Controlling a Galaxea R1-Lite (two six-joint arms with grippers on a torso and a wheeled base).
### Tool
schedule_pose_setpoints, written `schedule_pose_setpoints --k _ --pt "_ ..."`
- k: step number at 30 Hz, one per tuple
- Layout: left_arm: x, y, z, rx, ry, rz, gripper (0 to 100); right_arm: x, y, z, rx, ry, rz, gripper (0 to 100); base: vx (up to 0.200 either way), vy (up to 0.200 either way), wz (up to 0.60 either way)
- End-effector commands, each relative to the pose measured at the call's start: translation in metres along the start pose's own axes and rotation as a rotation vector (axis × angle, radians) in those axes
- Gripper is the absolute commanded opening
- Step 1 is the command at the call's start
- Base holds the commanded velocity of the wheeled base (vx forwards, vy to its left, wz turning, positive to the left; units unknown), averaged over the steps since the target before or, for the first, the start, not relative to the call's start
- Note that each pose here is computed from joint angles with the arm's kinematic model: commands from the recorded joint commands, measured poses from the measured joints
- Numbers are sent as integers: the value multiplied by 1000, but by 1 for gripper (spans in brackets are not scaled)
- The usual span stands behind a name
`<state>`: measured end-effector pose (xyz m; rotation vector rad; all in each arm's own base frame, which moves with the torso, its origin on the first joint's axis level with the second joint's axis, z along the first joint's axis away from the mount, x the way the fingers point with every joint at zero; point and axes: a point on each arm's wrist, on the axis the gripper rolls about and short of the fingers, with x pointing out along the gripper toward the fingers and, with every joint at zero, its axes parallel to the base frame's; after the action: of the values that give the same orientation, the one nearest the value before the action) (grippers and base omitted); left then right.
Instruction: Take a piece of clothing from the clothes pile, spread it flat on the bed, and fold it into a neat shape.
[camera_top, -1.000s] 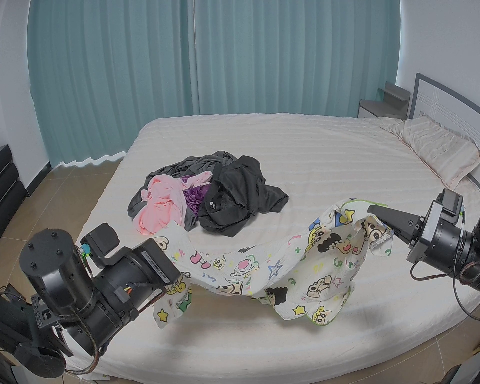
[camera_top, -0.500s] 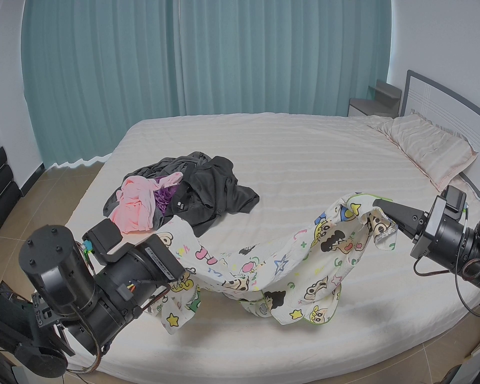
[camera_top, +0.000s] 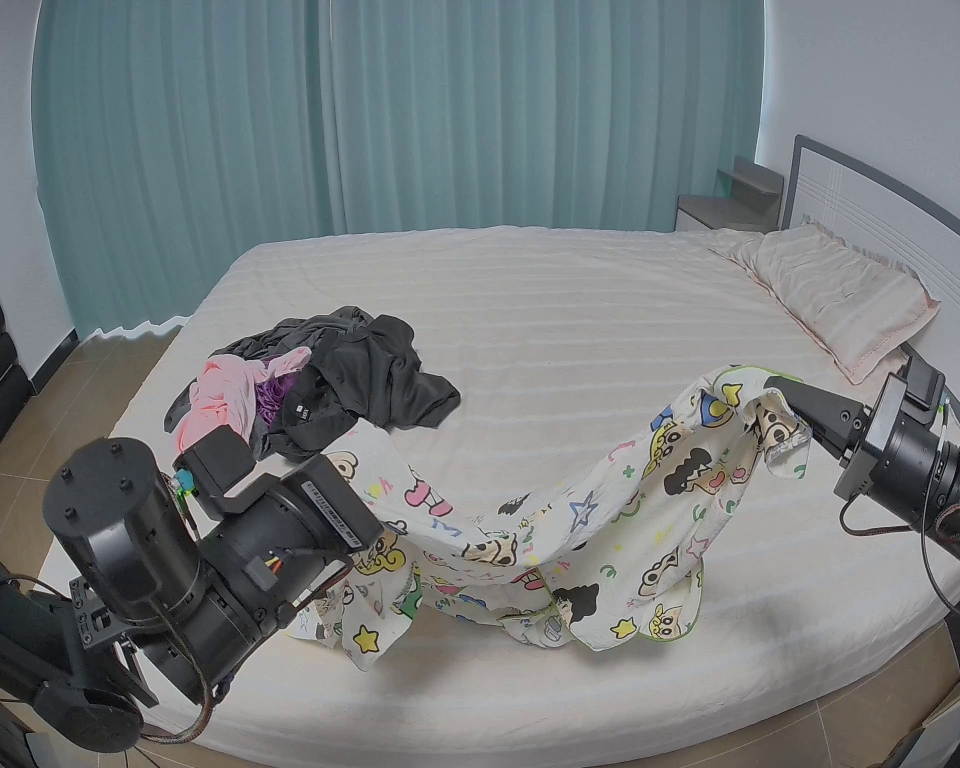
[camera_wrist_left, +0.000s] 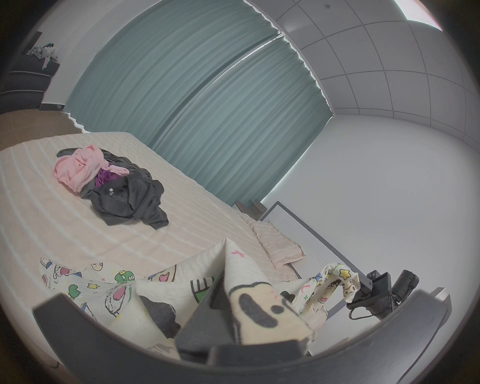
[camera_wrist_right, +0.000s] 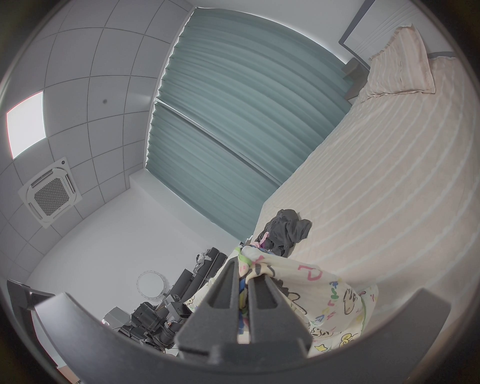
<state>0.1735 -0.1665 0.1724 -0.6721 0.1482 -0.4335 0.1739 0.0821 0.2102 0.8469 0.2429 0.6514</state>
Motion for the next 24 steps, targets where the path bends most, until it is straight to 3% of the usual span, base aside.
schedule_pose_setpoints --k 1,24 --pt "1 -1 -2 0 5 -4 0 -2 1 4 -5 -16 1 0 0 -200 0" --pt "1 -2 -1 1 0 -6 0 -1 -2 2 1 -8 -7 0 0 -200 0"
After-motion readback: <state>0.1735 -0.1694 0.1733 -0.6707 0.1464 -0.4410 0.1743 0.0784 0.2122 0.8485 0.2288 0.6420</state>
